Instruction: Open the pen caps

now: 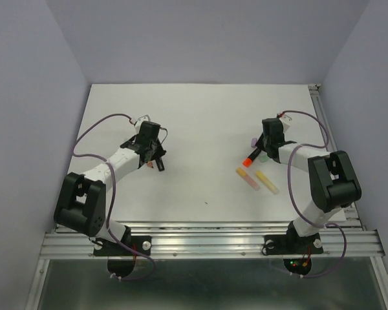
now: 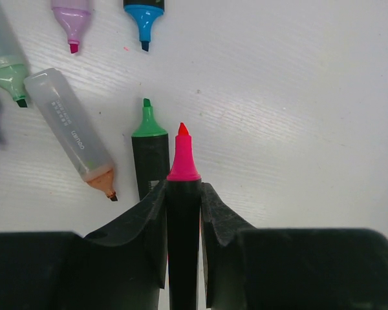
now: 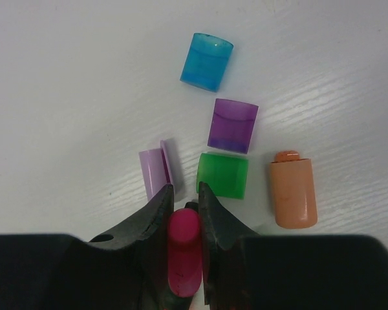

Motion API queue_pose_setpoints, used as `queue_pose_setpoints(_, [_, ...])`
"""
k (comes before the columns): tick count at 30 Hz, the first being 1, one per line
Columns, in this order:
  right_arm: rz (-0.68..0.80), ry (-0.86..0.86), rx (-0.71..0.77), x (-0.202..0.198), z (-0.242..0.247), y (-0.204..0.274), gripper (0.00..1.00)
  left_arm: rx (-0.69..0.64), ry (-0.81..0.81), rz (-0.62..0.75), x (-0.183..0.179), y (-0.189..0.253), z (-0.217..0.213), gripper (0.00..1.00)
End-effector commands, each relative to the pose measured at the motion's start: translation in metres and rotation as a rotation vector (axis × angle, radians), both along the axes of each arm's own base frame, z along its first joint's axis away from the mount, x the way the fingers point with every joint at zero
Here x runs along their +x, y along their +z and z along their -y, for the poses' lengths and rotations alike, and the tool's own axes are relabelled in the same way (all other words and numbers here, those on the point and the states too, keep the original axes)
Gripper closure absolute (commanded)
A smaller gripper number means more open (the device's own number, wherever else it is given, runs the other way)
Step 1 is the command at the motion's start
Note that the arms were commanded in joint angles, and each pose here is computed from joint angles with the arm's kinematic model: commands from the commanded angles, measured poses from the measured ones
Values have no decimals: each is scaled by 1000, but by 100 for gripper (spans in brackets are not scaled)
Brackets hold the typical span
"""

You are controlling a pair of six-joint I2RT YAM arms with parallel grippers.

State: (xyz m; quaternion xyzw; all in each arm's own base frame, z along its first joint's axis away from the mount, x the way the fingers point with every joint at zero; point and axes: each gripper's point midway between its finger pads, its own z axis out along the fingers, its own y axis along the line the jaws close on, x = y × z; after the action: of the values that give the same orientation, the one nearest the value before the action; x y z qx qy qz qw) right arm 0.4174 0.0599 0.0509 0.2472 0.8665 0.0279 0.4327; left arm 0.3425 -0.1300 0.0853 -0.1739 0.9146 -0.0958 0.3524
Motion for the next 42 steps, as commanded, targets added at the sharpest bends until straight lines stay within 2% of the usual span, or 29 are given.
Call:
queue_pose_setpoints(1, [52, -34, -36, 18, 7, 24, 75, 56, 37, -12, 9, 0, -18, 100])
queue_pose_setpoints(4, [50, -47, -43, 15, 10, 26, 66, 77, 64, -49, 9, -11, -30, 100])
queue_pose_setpoints(9, [67, -18, -15, 14, 4, 34, 59, 85, 63, -71, 11, -19, -37, 100])
queue_pose_setpoints(10, [66, -13, -12, 13, 2, 36, 53, 88, 63, -76, 11, -21, -38, 98])
queue_pose_setpoints(11, [76, -1, -1, 13, 0, 40, 52, 89, 64, -79, 11, -22, -39, 91])
queue_pose_setpoints(13, [82, 23, 21, 11, -5, 43, 51, 92, 65, -80, 11, -22, -41, 85])
queue_pose_setpoints(14, [91, 33, 33, 11, -8, 48, 45, 90, 62, -80, 11, -21, -41, 80])
queue_pose_setpoints(15, [89, 46, 46, 10, -11, 47, 45, 93, 63, -78, 11, -20, -41, 74])
queue_pose_setpoints(19, [94, 113, 113, 7, -27, 53, 34, 87, 76, -66, 10, -16, -42, 62])
queue_pose_setpoints(20, [85, 133, 141, 6, -33, 52, 33, 79, 69, -62, 10, -15, -40, 47])
queue_pose_setpoints(22, [65, 154, 156, 2, -38, 49, 32, 72, 64, -58, 11, -12, -39, 33])
queue_pose_setpoints(23, [53, 146, 166, 1, -38, 46, 32, 59, 56, -51, 10, -9, -37, 19])
queue_pose_setpoints(31, [-57, 119, 125, -32, -51, 32, 31, -33, 15, 29, 6, 19, -24, 1])
queue_pose_setpoints(38, [-89, -21, 24, -59, -53, 28, 30, -111, -9, 64, -7, 30, -14, 1])
queue_pose_setpoints(42, [-119, -28, 1, -65, -60, 17, 30, -138, -21, 90, -12, 37, -9, 1])
